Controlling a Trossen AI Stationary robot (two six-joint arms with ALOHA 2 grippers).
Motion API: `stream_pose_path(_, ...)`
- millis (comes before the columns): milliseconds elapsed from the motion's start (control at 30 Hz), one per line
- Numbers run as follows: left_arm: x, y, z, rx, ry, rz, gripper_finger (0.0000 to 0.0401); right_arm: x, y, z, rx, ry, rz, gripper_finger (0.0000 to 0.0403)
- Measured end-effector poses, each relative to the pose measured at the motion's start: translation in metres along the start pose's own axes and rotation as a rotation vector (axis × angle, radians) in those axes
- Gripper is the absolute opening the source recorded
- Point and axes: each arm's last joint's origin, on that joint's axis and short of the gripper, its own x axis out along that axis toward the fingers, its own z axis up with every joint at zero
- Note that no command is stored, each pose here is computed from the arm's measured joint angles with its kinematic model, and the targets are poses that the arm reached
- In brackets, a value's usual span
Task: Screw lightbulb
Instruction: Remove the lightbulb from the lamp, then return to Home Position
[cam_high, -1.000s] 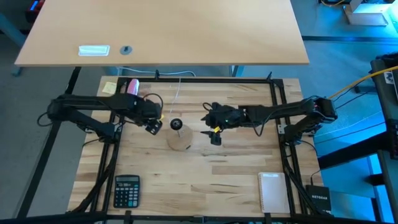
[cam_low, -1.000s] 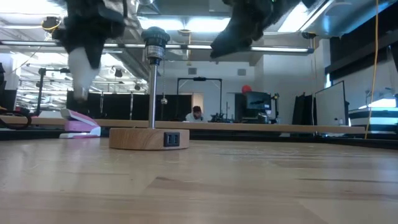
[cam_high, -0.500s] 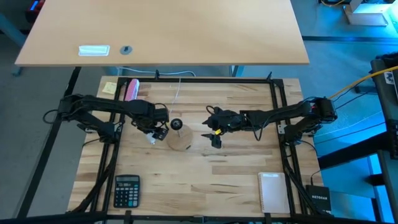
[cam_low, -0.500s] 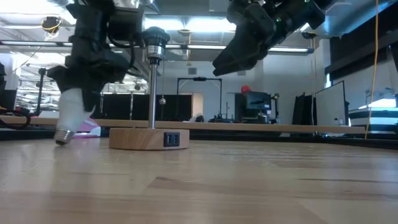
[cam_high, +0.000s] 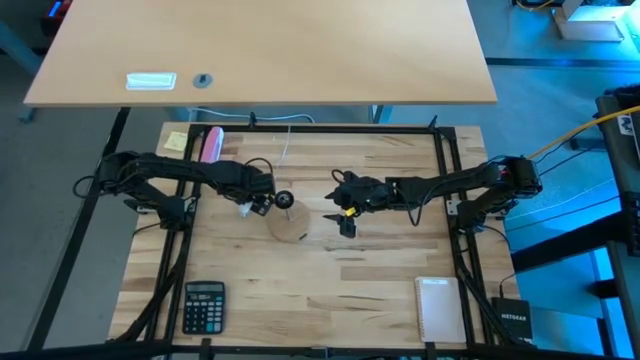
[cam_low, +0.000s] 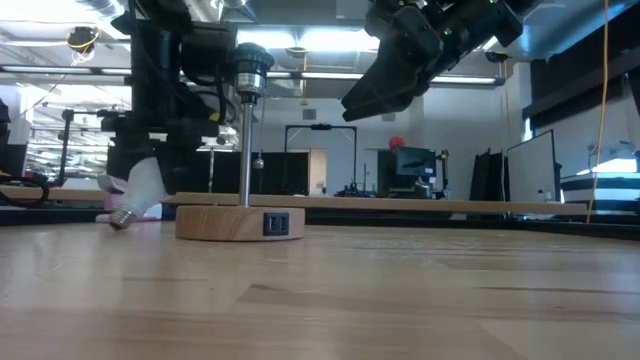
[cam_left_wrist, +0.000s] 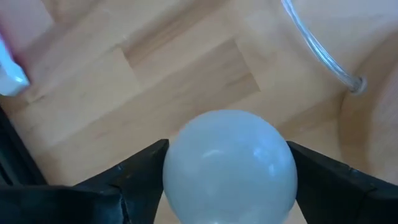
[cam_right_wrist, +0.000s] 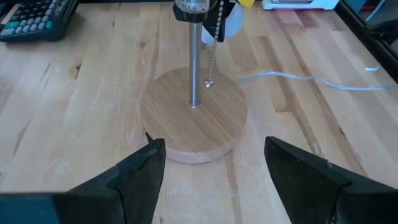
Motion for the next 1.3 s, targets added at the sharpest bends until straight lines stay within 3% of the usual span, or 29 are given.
stream_pose_path(433,-0.004,0.000,-0.002,0.044,-0.027,0.010,0.0323,0.000,0.000,0.000,-0.004,-0.001,-0.015,0.0276)
stream_pose_path(667,-0.046,0.016,-0.003,0.106,-0.085,-0.047,0.0323,-0.006,-0.001,0.004,-0.015,-0.015,-0.029,0.0276)
stream_pose_path(867,-0.089,0.041,-0.005,0.205,-0.355,-0.193,0.0324,-0.027,-0.004,0.019,0.015,-0.067,-0.078,0.0276)
stream_pose_path(967,-0.108,0.048,-0.008,0.370,-0.549,-0.285,0.0324,-0.053,-0.006,0.033,0.004,-0.126,-0.076,0.0276)
stream_pose_path(1100,-0.121,0.053,-0.012,0.503,-0.798,-0.446,0.0324,-0.087,-0.019,0.040,0.016,-0.172,-0.090,0.0276)
stream_pose_path(1300,-0.115,0.072,-0.030,0.454,-1.005,-0.600,0.0324,-0.127,-0.036,0.015,0.091,-0.274,-0.141,0.0247)
